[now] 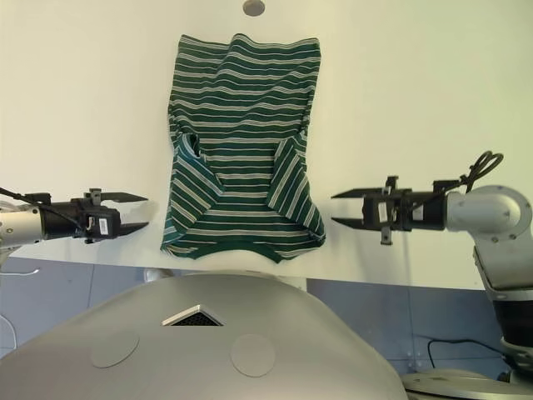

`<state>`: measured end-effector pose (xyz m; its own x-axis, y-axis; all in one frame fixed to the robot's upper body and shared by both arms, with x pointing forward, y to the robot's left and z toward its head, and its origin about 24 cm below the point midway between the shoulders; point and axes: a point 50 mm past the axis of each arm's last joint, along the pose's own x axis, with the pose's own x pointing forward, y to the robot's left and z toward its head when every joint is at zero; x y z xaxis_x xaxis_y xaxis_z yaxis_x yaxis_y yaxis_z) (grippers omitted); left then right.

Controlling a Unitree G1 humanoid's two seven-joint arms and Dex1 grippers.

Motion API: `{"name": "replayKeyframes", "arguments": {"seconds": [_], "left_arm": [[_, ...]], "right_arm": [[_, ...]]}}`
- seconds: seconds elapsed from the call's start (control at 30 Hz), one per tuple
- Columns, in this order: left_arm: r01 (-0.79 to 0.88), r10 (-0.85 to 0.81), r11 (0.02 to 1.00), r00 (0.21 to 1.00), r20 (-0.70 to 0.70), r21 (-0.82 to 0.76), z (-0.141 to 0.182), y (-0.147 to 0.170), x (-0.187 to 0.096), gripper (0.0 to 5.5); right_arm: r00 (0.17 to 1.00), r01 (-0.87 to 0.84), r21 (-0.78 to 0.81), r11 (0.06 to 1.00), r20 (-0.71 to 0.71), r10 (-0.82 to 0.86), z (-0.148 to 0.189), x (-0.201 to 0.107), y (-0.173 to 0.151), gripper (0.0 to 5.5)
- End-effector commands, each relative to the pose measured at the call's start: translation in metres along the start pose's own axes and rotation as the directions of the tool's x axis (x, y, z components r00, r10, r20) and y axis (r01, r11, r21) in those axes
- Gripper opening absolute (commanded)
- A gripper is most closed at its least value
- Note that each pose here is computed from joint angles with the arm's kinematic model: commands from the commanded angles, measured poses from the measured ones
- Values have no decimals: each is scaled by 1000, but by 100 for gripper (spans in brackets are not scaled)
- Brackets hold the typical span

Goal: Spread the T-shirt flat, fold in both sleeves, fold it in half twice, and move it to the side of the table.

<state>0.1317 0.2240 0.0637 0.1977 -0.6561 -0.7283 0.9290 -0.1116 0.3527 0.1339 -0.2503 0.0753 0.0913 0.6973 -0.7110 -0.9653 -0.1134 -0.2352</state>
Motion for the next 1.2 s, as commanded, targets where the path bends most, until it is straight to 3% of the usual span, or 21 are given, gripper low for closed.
{"name": "replayKeyframes", "arguments": {"seconds": [0.03,0.23,0.3,0.43,0.5,0.6,0.67,0.77,0.83,0.97,1.0,1.2], "left_arm": [[56,-57,991,998,8,123,-5,-14,21,240],[84,-107,975,988,107,203,8,-26,42,240],[115,-142,972,982,122,203,10,-30,44,221],[298,-307,949,949,74,105,9,-39,38,135],[403,-392,910,913,116,-96,16,-39,25,93],[486,-415,807,871,264,-335,34,-19,11,34],[432,-335,813,895,293,-390,35,4,7,3],[355,-263,844,927,267,-402,32,15,6,3],[341,-254,853,932,257,-395,32,11,9,0],[229,-176,916,967,185,-329,29,7,11,0],[204,-163,930,975,153,-305,26,6,9,0],[125,-125,992,992,-12,-25,6,-7,7,128]], "right_arm": [[995,83,-315,946,74,-63,-4,19,13,189],[986,112,-510,853,164,-31,8,33,16,189],[987,95,-513,853,157,-16,10,37,16,154],[990,-15,-333,943,130,62,31,35,26,61],[976,-173,-163,971,108,192,44,26,35,17],[922,-363,123,924,190,337,67,18,43,0],[938,-307,191,932,228,262,76,22,26,0],[985,-115,109,987,143,99,64,22,-12,0],[997,-40,18,999,66,39,48,12,-30,45],[991,-64,-196,979,-130,39,-6,-13,-26,129],[991,-57,-230,972,-133,27,-12,-14,-22,133],[996,90,-485,870,21,-91,-20,-6,-11,136]]}}
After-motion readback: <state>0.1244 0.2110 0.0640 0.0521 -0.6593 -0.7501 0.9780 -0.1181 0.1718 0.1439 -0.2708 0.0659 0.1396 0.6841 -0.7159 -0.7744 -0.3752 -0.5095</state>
